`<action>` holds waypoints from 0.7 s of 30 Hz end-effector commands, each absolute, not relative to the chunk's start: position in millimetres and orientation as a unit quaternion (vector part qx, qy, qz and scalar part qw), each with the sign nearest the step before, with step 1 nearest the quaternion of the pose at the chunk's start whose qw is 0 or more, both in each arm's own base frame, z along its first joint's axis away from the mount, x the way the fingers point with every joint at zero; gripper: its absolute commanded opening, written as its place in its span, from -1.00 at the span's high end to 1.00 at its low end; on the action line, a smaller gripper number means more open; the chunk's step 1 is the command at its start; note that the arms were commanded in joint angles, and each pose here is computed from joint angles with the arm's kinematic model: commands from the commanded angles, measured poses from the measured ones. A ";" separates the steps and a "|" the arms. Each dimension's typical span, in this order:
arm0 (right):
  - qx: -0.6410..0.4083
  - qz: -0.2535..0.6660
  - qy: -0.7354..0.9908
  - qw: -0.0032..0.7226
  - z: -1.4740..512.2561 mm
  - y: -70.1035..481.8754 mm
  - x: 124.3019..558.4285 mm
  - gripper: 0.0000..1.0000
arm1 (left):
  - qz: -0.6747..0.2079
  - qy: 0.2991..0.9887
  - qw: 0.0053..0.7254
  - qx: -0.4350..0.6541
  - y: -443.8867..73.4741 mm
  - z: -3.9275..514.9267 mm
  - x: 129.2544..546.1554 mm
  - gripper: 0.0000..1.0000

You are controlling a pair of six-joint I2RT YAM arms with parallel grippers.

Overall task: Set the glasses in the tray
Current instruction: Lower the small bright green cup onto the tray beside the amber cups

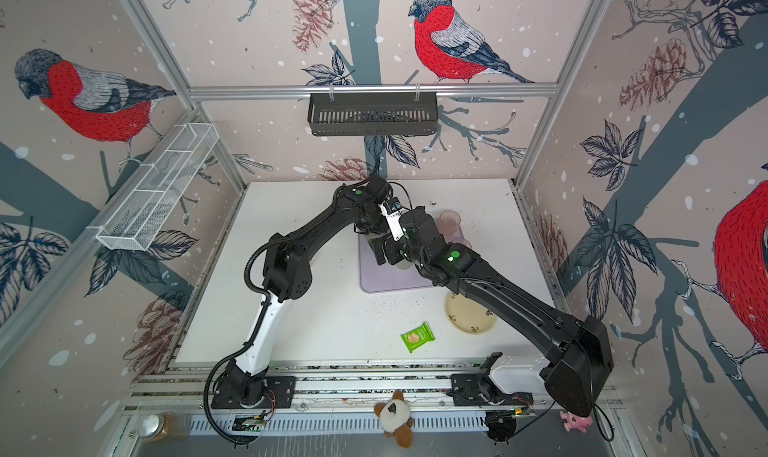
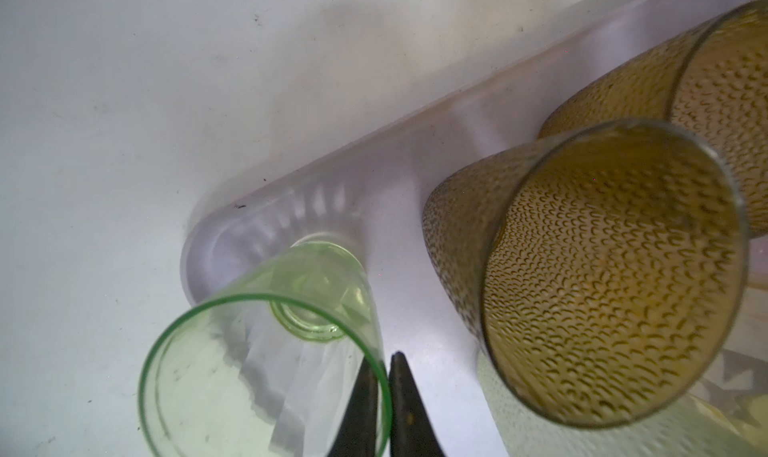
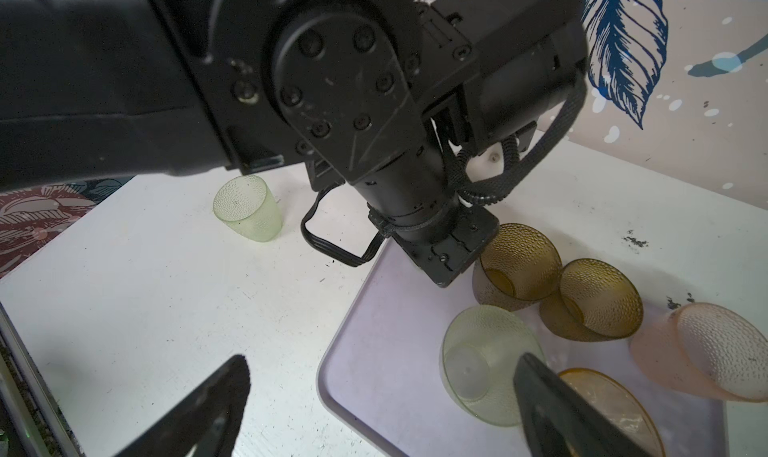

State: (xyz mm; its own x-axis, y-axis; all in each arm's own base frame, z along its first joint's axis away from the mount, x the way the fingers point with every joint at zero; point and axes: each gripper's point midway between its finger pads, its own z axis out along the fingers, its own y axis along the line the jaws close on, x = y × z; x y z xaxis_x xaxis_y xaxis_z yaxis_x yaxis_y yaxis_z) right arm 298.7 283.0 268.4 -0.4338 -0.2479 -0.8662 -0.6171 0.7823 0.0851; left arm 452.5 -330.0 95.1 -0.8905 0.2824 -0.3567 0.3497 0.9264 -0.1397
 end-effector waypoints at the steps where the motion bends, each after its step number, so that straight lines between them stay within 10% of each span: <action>1: -0.260 0.200 0.819 0.471 273.3 282.3 300.1 -0.99 | -0.108 0.967 0.165 0.161 -333.3 96.1 451.2 0.78; 21: -0.256 0.198 0.818 0.475 274.9 280.3 300.2 -0.99 | -0.110 0.966 0.169 0.159 -334.6 98.9 451.9 0.74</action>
State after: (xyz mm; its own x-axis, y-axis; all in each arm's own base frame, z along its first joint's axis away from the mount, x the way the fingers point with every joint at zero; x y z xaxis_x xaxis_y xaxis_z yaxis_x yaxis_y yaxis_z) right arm 298.5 281.2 270.1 -0.4301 -0.2444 -0.8691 -0.6129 0.7859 0.0823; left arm 450.8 -333.1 96.0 -0.8909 0.2836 -0.3548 0.3550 0.9220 -0.1544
